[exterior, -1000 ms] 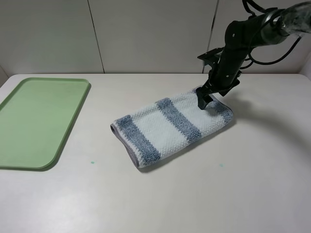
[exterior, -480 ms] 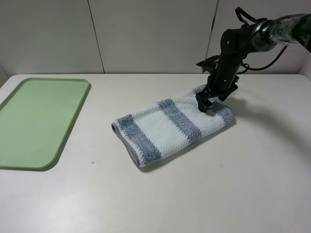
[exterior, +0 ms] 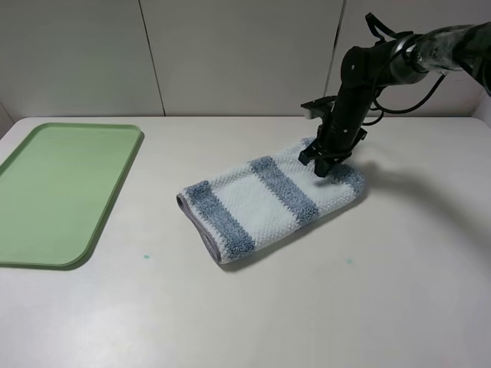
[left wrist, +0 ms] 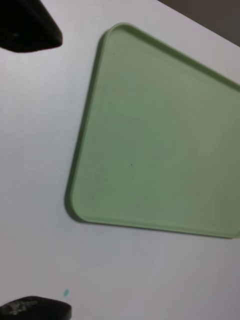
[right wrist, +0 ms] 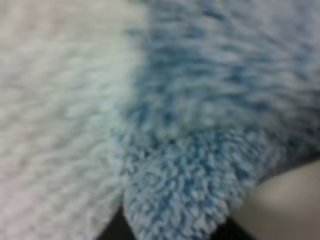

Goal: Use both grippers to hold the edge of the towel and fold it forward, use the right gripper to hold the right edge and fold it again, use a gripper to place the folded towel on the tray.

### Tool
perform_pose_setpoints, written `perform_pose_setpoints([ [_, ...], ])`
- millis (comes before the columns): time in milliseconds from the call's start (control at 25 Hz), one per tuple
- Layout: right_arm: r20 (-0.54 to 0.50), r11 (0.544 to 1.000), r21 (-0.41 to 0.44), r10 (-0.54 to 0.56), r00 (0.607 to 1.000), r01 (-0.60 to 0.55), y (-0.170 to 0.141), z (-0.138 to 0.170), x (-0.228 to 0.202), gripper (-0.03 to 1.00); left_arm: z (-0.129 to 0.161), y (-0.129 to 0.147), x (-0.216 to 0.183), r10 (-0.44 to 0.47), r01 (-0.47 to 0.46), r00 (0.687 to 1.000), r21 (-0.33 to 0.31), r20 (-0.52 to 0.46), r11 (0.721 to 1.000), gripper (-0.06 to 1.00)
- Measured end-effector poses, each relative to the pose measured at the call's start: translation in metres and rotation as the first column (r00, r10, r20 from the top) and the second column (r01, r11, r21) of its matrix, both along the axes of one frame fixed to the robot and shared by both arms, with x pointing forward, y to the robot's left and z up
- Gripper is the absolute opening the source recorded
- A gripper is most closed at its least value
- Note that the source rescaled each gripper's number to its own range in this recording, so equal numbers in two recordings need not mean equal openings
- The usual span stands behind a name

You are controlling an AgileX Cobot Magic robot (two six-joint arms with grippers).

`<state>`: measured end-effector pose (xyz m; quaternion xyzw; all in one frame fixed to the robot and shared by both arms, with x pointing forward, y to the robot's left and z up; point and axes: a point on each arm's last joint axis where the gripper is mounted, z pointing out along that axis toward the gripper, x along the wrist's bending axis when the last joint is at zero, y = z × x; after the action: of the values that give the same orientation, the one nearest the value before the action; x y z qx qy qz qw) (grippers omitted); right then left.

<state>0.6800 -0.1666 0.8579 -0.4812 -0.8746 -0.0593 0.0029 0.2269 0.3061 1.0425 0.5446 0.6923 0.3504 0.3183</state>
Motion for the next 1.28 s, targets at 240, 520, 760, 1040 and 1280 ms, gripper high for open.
perform_pose_setpoints([
  [240, 0.003, 1.0, 0.001, 0.0, 1.0, 0.0, 0.0, 0.002, 0.0, 0.09, 0.0, 0.0, 0.0, 0.0, 0.0, 1.0, 0.0, 0.0, 1.0, 0.98],
  [520, 0.027, 0.998, -0.055, 0.034, 0.999, -0.032, -0.005, 0.016, 0.003, 0.09, 0.0, 0.0, 0.0, 0.0, 0.0, 1.0, 0.0, 0.0, 1.0, 0.98],
  [760, 0.082, 0.99, -0.138, 0.053, 0.995, -0.041, -0.02, 0.042, 0.007, 0.09, 0.0, 0.0, 0.0, 0.0, 0.0, 1.0, 0.0, 0.0, 1.0, 0.98],
  [1040, 0.176, 0.973, -0.23, 0.062, 0.982, -0.02, -0.03, 0.084, 0.006, 0.09, 0.0, 0.0, 0.0, 0.0, 0.0, 1.0, 0.0, 0.0, 1.0, 0.98],
  [1280, 0.222, 0.955, -0.296, 0.074, 0.972, -0.005, -0.038, 0.103, 0.005, 0.09, 0.0, 0.0, 0.0, 0.0, 0.0, 1.0, 0.0, 0.0, 1.0, 0.98],
])
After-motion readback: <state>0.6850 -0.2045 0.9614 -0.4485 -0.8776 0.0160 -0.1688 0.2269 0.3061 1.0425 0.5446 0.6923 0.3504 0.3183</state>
